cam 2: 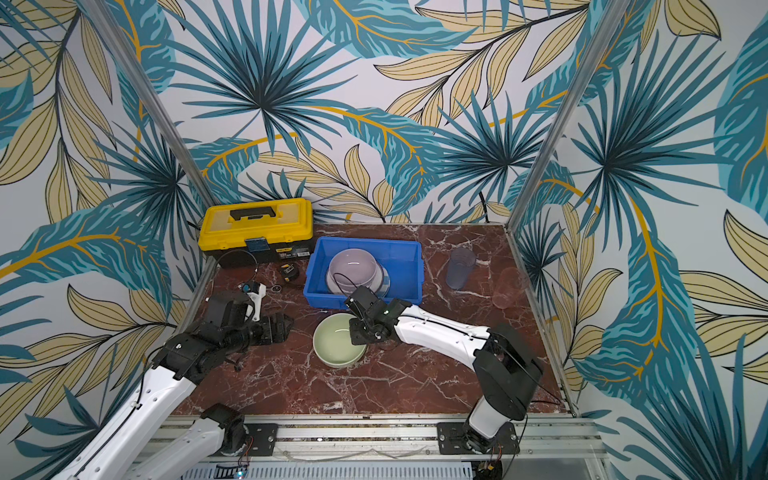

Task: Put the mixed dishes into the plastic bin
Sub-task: 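Move the right gripper to the green bowl while left gripper withdraws, then grasp the green bowl rim with the right gripper and lift it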

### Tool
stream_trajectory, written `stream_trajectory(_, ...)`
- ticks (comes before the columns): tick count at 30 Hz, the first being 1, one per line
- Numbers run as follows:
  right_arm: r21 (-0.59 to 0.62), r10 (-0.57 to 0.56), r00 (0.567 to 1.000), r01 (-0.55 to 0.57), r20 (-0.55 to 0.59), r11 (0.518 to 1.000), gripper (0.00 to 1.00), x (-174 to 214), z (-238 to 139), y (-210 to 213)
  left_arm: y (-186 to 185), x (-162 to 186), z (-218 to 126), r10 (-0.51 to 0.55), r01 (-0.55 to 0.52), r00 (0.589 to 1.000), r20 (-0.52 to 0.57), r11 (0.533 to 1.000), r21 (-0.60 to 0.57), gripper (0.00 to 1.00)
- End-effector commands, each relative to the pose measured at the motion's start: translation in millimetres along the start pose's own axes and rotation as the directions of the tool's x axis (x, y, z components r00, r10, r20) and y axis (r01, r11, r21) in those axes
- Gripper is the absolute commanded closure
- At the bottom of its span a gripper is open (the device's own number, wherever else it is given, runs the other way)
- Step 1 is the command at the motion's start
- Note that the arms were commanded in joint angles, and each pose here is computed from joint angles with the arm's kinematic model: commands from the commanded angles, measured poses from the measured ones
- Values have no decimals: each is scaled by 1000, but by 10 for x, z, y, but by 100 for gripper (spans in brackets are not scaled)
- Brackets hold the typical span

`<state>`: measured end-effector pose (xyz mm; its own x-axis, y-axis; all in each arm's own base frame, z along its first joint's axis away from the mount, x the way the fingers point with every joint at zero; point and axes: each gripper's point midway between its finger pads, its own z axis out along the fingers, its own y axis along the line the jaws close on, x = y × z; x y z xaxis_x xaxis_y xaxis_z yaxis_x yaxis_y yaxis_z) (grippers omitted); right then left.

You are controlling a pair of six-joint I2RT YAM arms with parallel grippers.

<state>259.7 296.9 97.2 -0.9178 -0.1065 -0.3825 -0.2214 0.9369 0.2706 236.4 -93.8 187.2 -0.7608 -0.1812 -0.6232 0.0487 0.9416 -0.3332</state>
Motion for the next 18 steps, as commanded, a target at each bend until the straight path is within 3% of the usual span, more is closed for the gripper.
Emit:
stream_trajectory(1, 68, 13, 1000, -14, 18, 998, 60, 10, 25, -127, 8, -76, 4, 1, -1, 999, 44, 1000, -1, 7)
stream_trajectory(7, 158, -10, 1000, 10, -4, 987, 60, 75, 62, -299, -12, -95, 27, 8, -9, 999, 42, 1000, 5, 7)
stream_trajectory(18, 168, 1, 999, 8, -51, 986, 61, 168, 290, -315, -17, -139, -4, 20, -20, 998, 61, 1000, 2, 7)
